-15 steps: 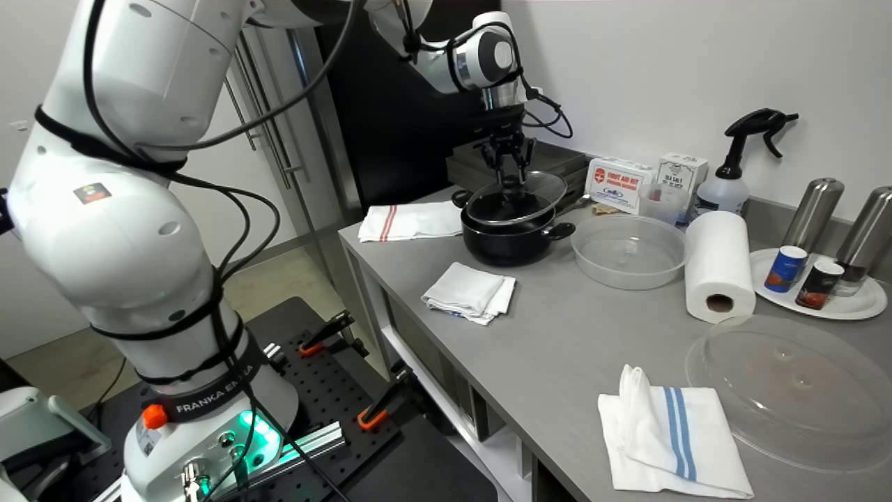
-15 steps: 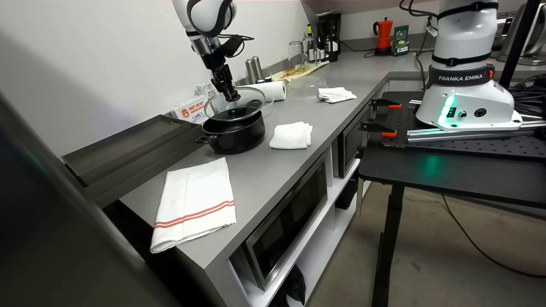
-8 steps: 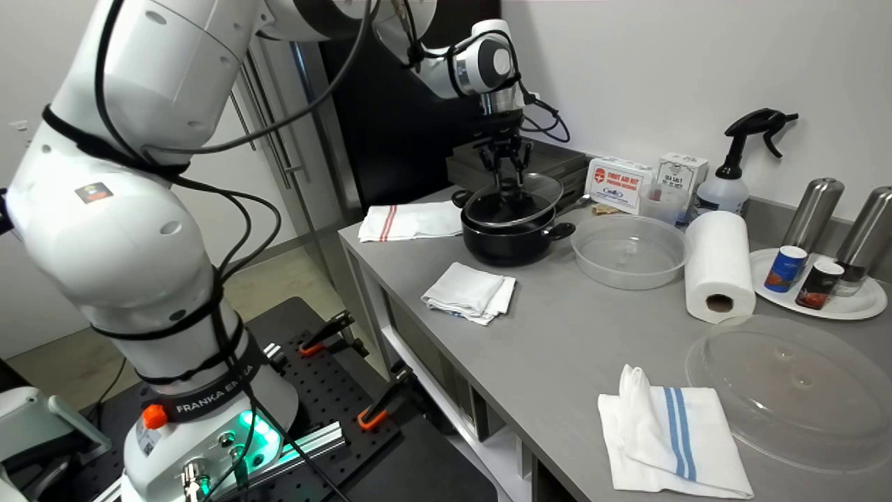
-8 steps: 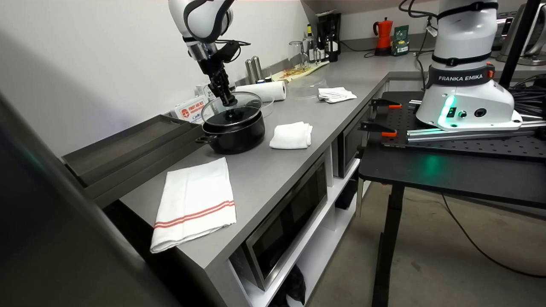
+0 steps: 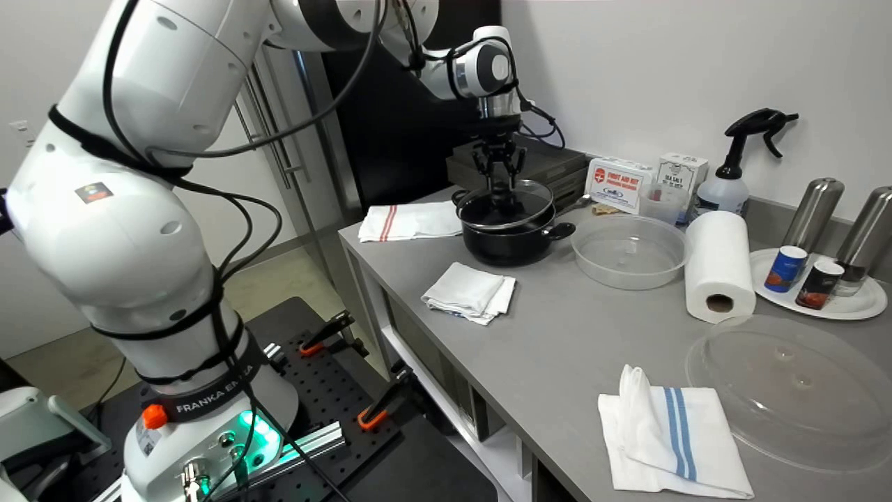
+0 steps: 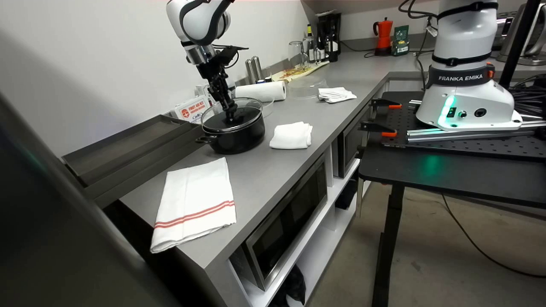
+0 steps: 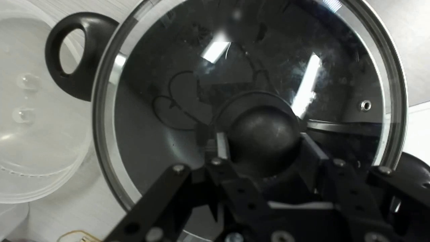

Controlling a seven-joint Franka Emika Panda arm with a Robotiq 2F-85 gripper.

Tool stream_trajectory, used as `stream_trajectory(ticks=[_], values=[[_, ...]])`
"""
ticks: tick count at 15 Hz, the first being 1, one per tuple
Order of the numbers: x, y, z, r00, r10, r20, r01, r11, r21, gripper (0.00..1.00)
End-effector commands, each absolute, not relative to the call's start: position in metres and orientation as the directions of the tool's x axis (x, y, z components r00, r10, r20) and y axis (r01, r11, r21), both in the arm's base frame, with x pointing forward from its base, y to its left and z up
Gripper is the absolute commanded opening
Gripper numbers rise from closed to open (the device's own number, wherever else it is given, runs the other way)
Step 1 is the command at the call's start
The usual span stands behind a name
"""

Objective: Pick up the lid and put it on the pot

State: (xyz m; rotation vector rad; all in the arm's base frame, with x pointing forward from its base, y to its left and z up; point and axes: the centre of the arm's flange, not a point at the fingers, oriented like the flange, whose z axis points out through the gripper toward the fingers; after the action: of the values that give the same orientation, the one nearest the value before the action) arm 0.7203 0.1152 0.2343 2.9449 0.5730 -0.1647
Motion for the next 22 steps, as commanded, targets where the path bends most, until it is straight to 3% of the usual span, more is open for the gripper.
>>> stream_trajectory(ticks=[1,22], values=[[0.735,0.119,0.245,0.908,0.389,-0.153,0.401,-0.914,0.055,0.26],[0.749,0.104,0.224,0.914,0.363,-0.179,0.373,-0.928,0.021,0.26]])
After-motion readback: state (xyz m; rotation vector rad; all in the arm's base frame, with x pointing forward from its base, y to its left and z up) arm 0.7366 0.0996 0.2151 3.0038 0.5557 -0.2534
